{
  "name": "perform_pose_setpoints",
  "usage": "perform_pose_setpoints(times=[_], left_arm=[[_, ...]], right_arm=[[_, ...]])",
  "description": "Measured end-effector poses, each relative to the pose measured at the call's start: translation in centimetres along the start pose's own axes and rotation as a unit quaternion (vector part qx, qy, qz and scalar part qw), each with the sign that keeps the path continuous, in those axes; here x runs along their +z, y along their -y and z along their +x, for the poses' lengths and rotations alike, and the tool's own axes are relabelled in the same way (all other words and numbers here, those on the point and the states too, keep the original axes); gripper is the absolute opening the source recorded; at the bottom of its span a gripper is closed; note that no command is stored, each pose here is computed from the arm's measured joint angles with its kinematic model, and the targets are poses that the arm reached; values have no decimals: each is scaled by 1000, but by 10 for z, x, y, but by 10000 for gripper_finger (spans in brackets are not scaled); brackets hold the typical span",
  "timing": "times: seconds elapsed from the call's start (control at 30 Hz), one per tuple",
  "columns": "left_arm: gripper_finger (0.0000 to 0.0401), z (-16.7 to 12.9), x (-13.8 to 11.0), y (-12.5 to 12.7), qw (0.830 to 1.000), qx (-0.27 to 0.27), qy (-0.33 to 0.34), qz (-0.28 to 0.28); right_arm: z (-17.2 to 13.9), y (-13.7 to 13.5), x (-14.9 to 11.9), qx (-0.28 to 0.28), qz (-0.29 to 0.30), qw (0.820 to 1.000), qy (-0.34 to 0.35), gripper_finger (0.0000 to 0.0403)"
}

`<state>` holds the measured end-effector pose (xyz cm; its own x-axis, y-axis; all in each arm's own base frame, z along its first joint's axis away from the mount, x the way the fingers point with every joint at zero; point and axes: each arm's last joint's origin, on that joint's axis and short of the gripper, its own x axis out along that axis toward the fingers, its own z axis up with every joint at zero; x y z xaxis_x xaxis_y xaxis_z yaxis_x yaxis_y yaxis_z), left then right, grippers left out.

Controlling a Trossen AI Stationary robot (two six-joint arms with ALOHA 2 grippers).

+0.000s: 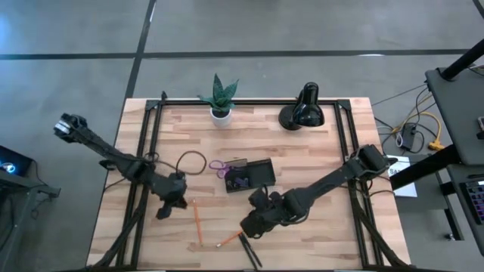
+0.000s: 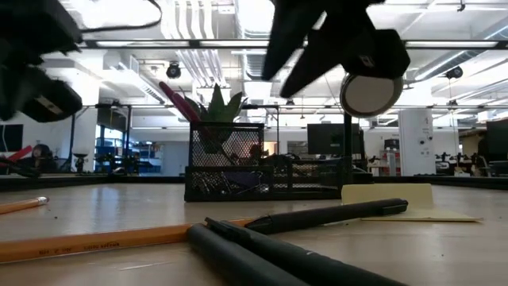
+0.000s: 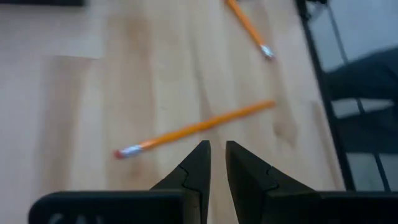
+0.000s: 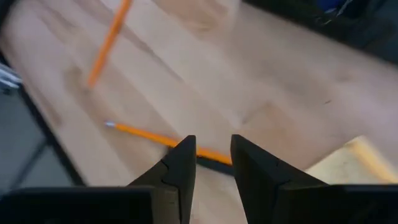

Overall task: Pick and place office supplies into organizer
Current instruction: Put the left pencil into the desk organizer

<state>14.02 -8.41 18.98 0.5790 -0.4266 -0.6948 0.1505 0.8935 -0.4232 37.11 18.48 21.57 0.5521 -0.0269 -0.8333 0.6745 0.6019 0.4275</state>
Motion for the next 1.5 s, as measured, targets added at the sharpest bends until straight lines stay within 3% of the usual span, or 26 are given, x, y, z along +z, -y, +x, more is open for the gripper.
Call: perform_pose_setpoints(times=[0.13,0.27,0.43,0.63,0.93,1.1,1.5], left_arm=[[35,5,-6,17,998,-54,-21,28],[35,13,-18,31,995,-74,-56,37],[35,26,-31,42,991,-66,-110,37],[35,43,-35,51,987,-46,-150,42],[35,84,-25,68,987,-59,-123,81],[35,102,-21,75,986,-50,-118,110],[35,125,1,65,982,-25,-100,161]], right_arm=[[-1,-7,0,35,22,999,6,93],[-4,-18,-3,85,23,996,14,93],[-9,-31,-10,144,-8,989,26,93],[-4,-33,-23,140,-24,989,34,93],[-3,-49,-59,198,-8,979,47,93],[-7,-49,-68,187,5,979,87,93],[0,-52,-43,199,45,968,143,93]])
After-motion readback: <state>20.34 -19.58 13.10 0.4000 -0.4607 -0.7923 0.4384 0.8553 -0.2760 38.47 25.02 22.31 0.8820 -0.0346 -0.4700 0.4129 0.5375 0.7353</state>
